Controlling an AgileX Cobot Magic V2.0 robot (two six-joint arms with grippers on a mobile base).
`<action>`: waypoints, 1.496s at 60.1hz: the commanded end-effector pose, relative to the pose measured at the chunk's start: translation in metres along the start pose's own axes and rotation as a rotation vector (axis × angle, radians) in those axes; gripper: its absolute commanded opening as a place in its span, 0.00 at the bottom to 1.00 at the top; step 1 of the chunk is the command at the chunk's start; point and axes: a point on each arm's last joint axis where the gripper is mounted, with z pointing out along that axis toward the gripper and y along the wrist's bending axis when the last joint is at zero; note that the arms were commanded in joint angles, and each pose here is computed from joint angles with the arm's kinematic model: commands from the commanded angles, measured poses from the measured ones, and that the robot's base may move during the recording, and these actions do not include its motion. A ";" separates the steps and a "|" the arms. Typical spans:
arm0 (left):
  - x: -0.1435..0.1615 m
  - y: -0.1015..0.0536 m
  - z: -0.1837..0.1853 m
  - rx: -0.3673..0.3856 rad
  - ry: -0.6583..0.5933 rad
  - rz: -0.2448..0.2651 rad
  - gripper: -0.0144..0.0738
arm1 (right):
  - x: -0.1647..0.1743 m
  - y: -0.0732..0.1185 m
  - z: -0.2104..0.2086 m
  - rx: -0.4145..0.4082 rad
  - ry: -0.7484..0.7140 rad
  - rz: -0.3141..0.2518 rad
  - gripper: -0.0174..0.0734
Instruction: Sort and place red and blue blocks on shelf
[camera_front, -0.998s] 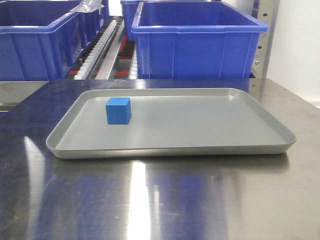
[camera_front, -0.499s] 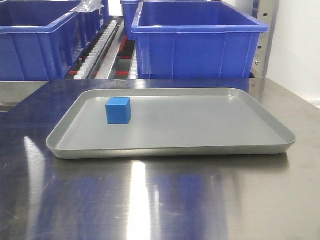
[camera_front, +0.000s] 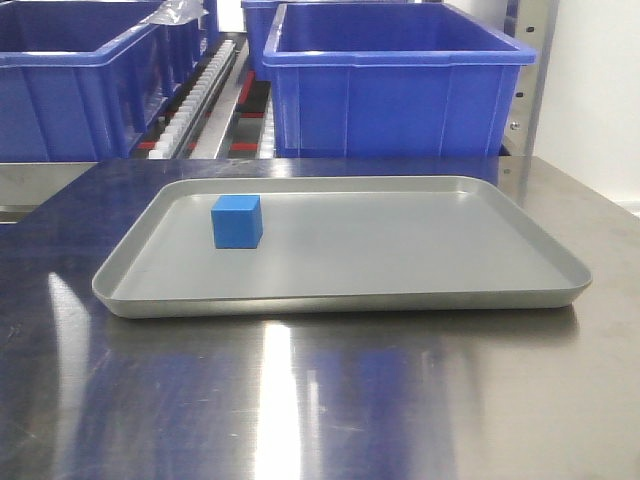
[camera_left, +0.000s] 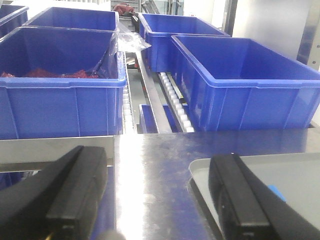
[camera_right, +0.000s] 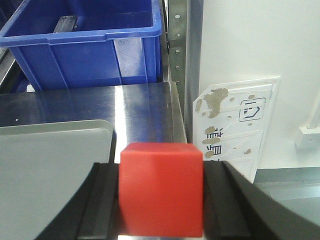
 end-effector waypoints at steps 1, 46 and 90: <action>-0.017 -0.004 0.000 0.034 -0.102 -0.013 0.89 | -0.017 0.001 -0.003 -0.003 -0.119 -0.011 0.26; -0.014 -0.003 0.000 0.026 -0.070 0.034 0.27 | -0.017 0.001 -0.003 -0.003 -0.119 -0.011 0.26; -0.015 -0.006 -0.056 0.049 -0.374 0.051 0.27 | -0.017 0.001 -0.003 -0.003 -0.119 -0.011 0.26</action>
